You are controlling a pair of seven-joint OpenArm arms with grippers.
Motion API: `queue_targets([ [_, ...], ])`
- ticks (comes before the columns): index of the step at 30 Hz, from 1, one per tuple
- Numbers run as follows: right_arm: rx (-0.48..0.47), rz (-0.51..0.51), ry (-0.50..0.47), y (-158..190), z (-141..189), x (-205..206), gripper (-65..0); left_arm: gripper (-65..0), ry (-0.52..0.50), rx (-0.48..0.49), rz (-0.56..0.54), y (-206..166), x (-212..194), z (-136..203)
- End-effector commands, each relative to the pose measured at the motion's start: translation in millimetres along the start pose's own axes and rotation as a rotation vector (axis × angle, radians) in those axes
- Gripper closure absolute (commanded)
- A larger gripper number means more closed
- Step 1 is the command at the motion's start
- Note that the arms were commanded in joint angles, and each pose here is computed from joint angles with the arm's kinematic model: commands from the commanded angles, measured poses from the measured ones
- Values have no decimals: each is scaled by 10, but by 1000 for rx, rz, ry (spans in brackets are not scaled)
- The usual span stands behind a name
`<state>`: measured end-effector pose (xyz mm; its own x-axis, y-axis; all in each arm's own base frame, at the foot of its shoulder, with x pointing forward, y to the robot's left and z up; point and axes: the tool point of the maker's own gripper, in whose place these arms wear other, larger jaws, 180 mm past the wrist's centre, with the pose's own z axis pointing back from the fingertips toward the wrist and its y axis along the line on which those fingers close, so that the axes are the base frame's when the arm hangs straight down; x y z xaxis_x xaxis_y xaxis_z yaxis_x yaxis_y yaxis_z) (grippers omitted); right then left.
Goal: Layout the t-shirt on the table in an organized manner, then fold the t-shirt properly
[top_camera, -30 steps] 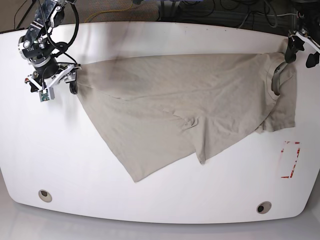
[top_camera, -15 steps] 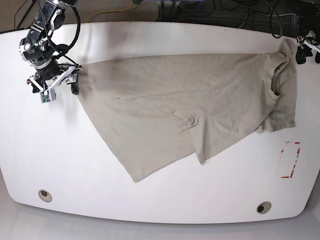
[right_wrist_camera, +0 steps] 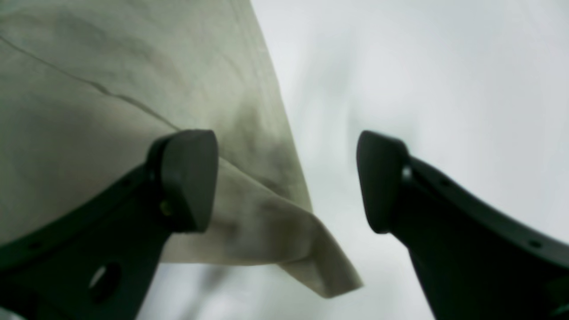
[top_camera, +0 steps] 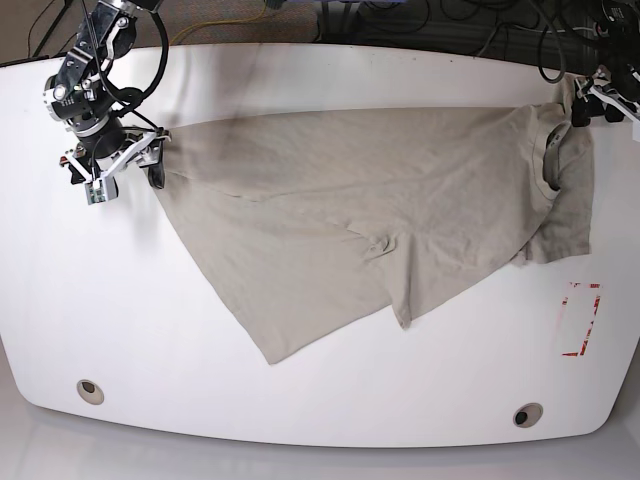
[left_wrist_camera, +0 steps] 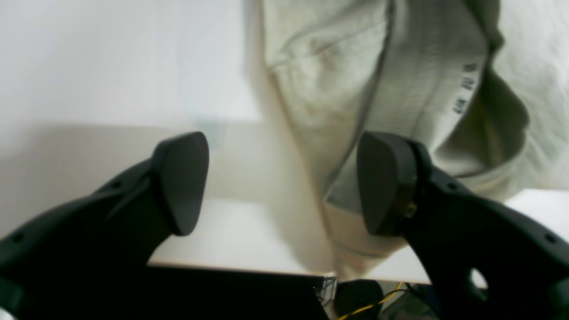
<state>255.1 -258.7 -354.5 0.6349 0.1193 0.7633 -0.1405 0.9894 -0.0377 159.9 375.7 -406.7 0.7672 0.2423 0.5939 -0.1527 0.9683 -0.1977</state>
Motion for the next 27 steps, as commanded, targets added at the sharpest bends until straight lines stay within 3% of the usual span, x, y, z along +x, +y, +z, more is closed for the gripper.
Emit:
queue_targets([
  [1,-9,12,-48,-48,31,142,-468,-492,-44,-16,10,-14,141,-26],
  [12,-8,10,-47,-43,31,135,-468,-410,-35,-40,85,-48,124,-151],
  [17,-8,10,-47,-43,31,135,-468,-406,-55,-73,105,-133,151,-180],
  [27,-8,10,-47,-43,31,135,-468,-403,10,-115,80,-295,109,-282],
])
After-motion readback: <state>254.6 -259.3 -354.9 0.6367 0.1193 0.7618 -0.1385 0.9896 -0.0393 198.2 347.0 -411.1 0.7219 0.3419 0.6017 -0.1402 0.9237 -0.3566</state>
